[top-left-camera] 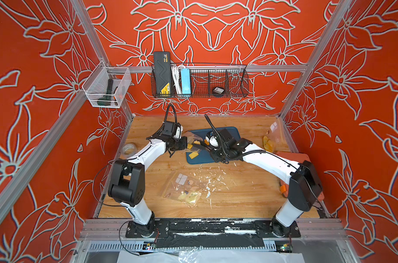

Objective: Put the cookies into a resealable bag to prevent moisture
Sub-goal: Place the cookie in the ziploc bag.

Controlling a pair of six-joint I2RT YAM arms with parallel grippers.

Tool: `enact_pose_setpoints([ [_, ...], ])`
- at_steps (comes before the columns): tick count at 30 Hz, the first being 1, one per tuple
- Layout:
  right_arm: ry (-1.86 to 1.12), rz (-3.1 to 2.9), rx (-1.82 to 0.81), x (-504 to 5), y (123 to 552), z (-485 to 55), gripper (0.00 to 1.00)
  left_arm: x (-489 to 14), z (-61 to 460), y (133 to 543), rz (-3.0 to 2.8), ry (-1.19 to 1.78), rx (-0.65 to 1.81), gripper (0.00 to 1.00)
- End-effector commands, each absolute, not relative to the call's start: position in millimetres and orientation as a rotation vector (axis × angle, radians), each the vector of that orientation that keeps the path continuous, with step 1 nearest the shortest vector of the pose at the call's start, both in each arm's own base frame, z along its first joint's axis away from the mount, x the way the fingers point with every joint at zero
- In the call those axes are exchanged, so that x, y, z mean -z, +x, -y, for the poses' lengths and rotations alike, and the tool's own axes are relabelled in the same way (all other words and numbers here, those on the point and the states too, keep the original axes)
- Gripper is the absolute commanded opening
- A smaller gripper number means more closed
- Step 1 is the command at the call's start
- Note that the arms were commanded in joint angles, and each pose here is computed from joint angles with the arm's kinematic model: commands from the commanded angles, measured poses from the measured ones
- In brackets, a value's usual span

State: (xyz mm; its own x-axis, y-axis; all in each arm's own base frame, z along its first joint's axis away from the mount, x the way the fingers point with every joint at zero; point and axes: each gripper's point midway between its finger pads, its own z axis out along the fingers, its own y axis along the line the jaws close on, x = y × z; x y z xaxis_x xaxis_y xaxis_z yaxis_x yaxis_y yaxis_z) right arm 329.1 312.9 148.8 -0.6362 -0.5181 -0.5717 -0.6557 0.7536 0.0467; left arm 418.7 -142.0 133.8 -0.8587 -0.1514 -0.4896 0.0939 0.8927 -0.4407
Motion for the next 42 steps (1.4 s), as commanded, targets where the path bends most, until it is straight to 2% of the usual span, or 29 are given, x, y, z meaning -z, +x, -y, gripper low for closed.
enact_pose_setpoints([
  [1, -0.897, -2.386, -0.335, -154, 343, -326, 0.3, -137, 149, 423, -2.508, 0.005, 0.648, 0.0],
  [4, -0.904, -2.396, -0.331, -152, 348, -332, 0.32, -137, 149, 422, -2.51, 0.004, 0.648, 0.0],
  [9, -0.91, -2.384, -0.364, -158, 346, -335, 0.44, -137, 149, 422, -2.509, 0.005, 0.647, 0.0],
  [17, -0.917, -2.375, -0.377, -164, 338, -330, 0.5, -136, 149, 423, -2.511, 0.003, 0.645, 0.0],
  [23, -0.912, -2.362, -0.389, -173, 333, -326, 0.5, -136, 149, 423, -2.514, 0.003, 0.648, 0.0],
  [31, -0.773, -2.299, -0.401, -194, 304, -286, 0.43, -134, 136, 425, -2.518, -0.056, 0.55, 0.0],
  [37, -0.621, -2.448, -0.201, -152, 297, -226, 0.4, -143, 132, 426, -2.486, -0.074, 0.535, 0.0],
  [42, -0.613, -2.538, -0.163, -127, 300, -217, 0.4, -152, 128, 426, -2.45, -0.081, 0.515, 0.0],
])
